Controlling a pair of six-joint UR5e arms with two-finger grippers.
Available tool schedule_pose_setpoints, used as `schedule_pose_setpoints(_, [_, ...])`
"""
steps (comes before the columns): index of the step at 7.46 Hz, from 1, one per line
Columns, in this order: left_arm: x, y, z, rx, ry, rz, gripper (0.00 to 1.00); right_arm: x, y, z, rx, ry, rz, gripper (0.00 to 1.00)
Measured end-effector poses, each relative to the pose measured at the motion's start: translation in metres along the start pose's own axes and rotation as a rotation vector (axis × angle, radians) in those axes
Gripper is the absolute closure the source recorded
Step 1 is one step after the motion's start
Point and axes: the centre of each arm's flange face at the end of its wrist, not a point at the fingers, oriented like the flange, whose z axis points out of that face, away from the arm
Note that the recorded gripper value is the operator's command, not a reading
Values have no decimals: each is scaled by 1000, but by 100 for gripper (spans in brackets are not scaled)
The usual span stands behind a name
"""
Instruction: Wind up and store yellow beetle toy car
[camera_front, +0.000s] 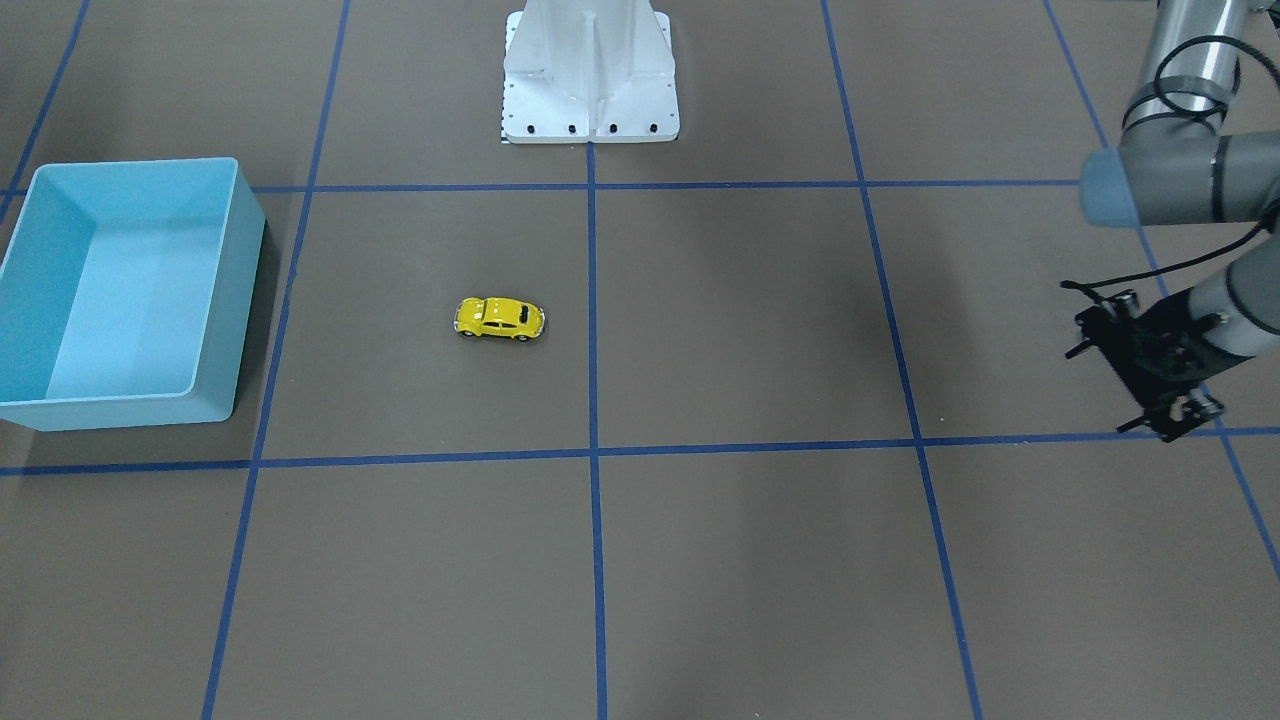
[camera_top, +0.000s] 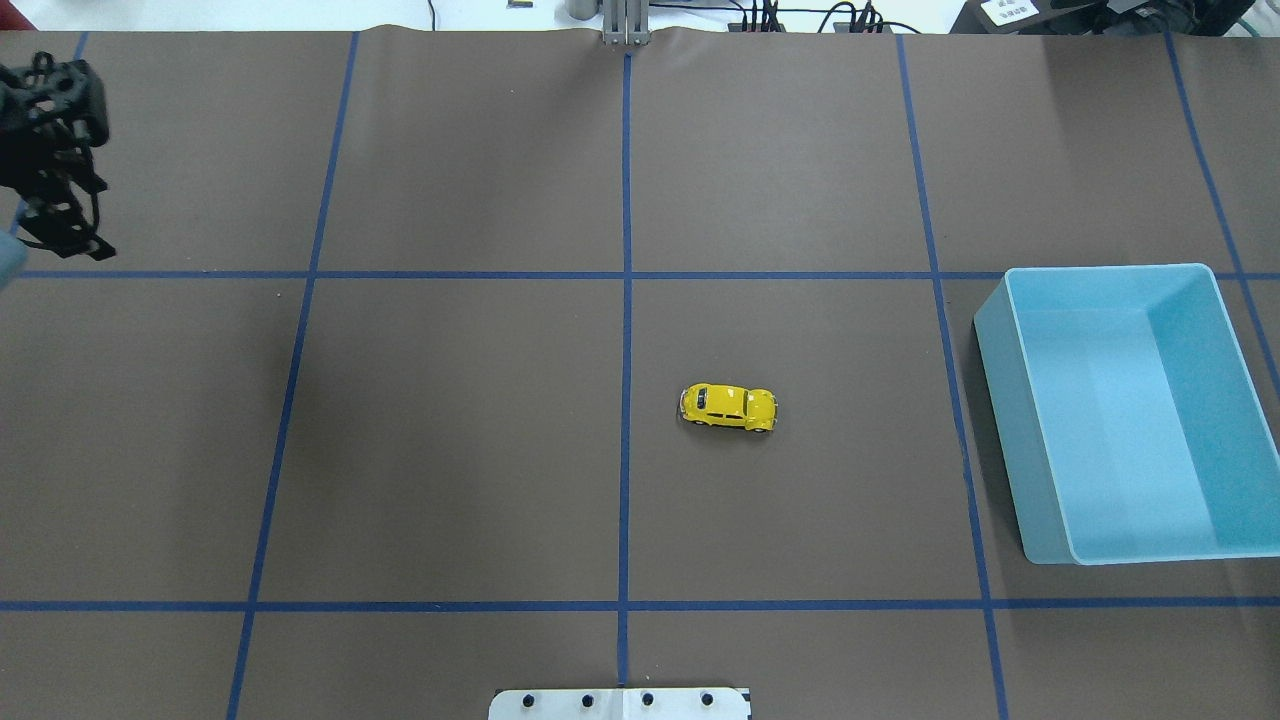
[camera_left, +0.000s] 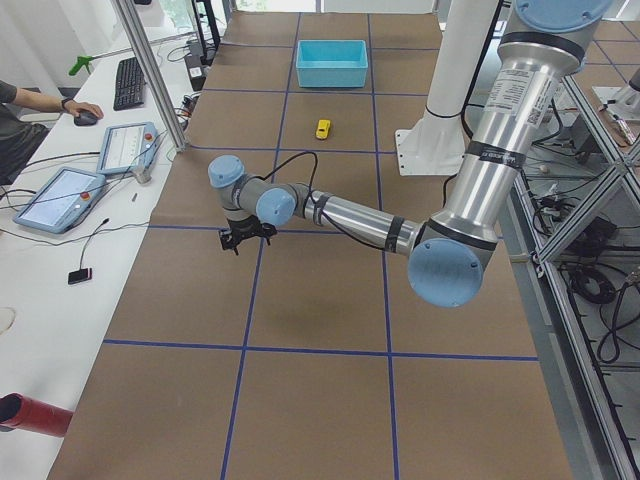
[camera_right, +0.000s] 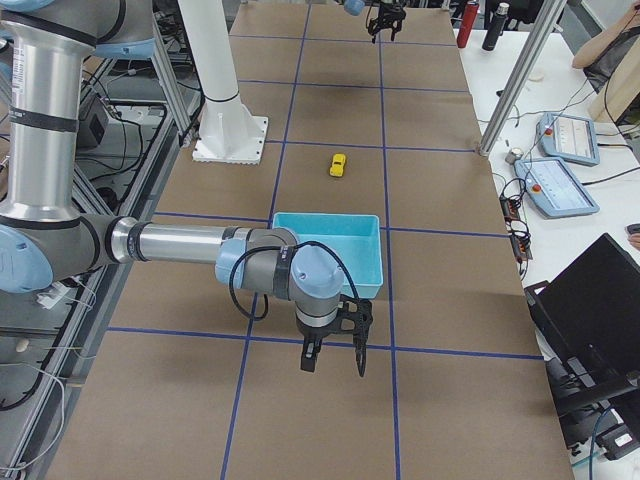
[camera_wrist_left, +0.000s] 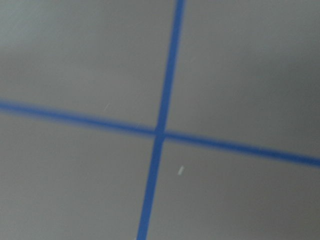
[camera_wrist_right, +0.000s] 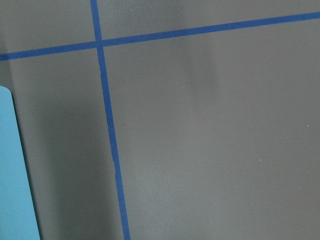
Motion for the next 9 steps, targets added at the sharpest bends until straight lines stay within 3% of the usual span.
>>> schedule_pose_setpoints(2, [-35, 103, -36, -46, -6, -243, 0, 0, 0, 0, 0, 0, 0, 0])
schedule_pose_setpoints(4, [-47, 195, -65, -36, -29, -443, 0, 1, 0, 1, -2, 0, 4, 0])
schedule_pose_setpoints(5, [-47, 226, -72, -20, -29, -596, 0, 6, 0, 7, -13, -3, 17, 0])
schedule_pose_setpoints(6, [-43, 245, -73, 8, -5, -816, 0, 7, -4, 10, -10, -10, 10, 0])
schedule_pose_setpoints(7, [-38, 254, -70, 42, 45, -1037, 0, -2, -12, 3, 29, -14, -35, 0])
schedule_pose_setpoints(8, [-34, 255, -70, 70, 91, -1169, 0, -13, -18, -5, 65, -16, -80, 0])
schedule_pose_setpoints(9, [-31, 251, -71, 90, 117, -1220, 0, -37, -25, -9, 80, -10, -143, 0])
